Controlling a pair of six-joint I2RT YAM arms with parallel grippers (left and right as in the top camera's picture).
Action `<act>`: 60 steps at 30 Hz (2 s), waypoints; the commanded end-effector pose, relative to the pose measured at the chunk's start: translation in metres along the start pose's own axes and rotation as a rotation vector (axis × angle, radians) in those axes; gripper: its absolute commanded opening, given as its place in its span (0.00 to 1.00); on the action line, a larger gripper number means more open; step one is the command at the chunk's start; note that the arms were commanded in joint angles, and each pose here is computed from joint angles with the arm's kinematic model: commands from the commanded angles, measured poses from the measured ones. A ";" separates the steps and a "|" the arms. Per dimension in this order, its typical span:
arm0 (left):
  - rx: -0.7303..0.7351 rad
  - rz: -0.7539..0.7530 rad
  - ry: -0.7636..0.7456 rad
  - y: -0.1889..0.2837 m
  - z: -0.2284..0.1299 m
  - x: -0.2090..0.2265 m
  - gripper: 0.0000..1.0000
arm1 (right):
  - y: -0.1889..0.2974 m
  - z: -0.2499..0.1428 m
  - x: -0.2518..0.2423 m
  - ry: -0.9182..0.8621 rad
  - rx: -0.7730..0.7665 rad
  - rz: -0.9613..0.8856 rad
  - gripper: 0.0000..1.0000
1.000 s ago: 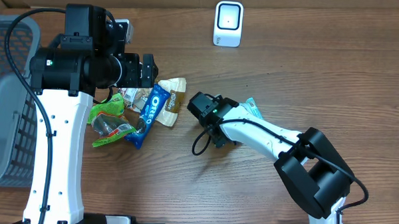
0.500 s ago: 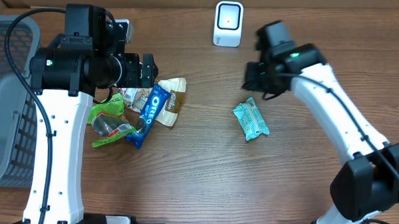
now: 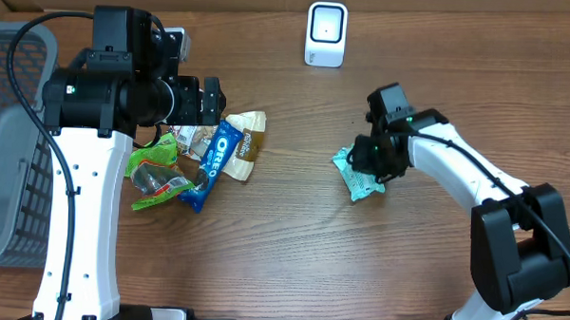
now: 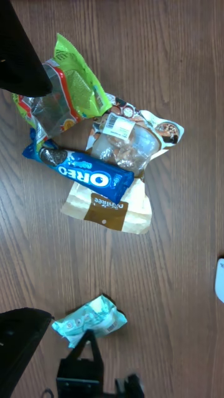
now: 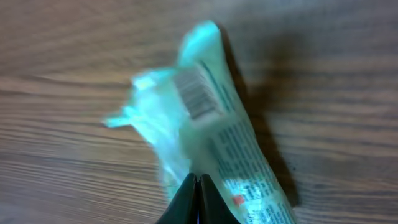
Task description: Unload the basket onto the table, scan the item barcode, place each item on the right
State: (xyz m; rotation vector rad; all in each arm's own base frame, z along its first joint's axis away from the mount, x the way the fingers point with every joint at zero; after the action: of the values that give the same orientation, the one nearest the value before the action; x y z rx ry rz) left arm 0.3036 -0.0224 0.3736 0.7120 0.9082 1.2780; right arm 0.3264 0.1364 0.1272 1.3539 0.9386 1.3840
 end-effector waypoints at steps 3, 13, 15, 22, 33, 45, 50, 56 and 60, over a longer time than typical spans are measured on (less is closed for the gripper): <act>0.007 0.006 0.011 -0.002 0.000 0.001 1.00 | -0.017 -0.019 -0.003 0.076 0.055 -0.015 0.04; 0.007 0.006 0.011 -0.002 0.000 0.001 1.00 | -0.033 -0.043 -0.024 0.086 0.114 -0.131 0.06; 0.007 0.006 0.011 -0.002 0.000 0.001 1.00 | -0.032 -0.047 -0.029 0.082 0.139 -0.173 0.07; 0.007 0.006 0.011 -0.002 0.000 0.001 1.00 | -0.027 -0.049 -0.048 0.056 0.145 -0.327 0.22; 0.007 0.006 0.011 -0.002 0.000 0.001 1.00 | 0.022 0.008 -0.070 -0.110 0.089 -0.100 0.35; 0.008 0.006 0.012 -0.002 0.000 0.001 1.00 | 0.081 0.012 -0.101 -0.270 0.060 0.179 0.41; 0.007 0.006 0.011 -0.002 0.000 0.001 1.00 | 0.096 -0.003 -0.117 -0.380 0.061 0.173 0.43; 0.007 0.006 0.011 -0.002 0.000 0.001 1.00 | 0.069 -0.039 -0.128 -0.481 0.052 0.164 0.48; 0.007 0.006 0.011 -0.002 0.000 0.001 1.00 | 0.046 -0.051 -0.131 -0.493 0.052 0.219 0.48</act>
State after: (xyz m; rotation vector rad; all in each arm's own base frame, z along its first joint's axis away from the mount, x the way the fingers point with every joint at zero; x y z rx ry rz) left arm 0.3034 -0.0224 0.3736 0.7120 0.9080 1.2775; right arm 0.2702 -0.0008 0.1424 1.7207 0.5605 1.1090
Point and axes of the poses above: each gripper's point midway between its finger pads, its own y axis back along the fingers, its own x axis along the line the jaws close on, z = x × y, the point moved 10 cm from there along y, back along the fingers
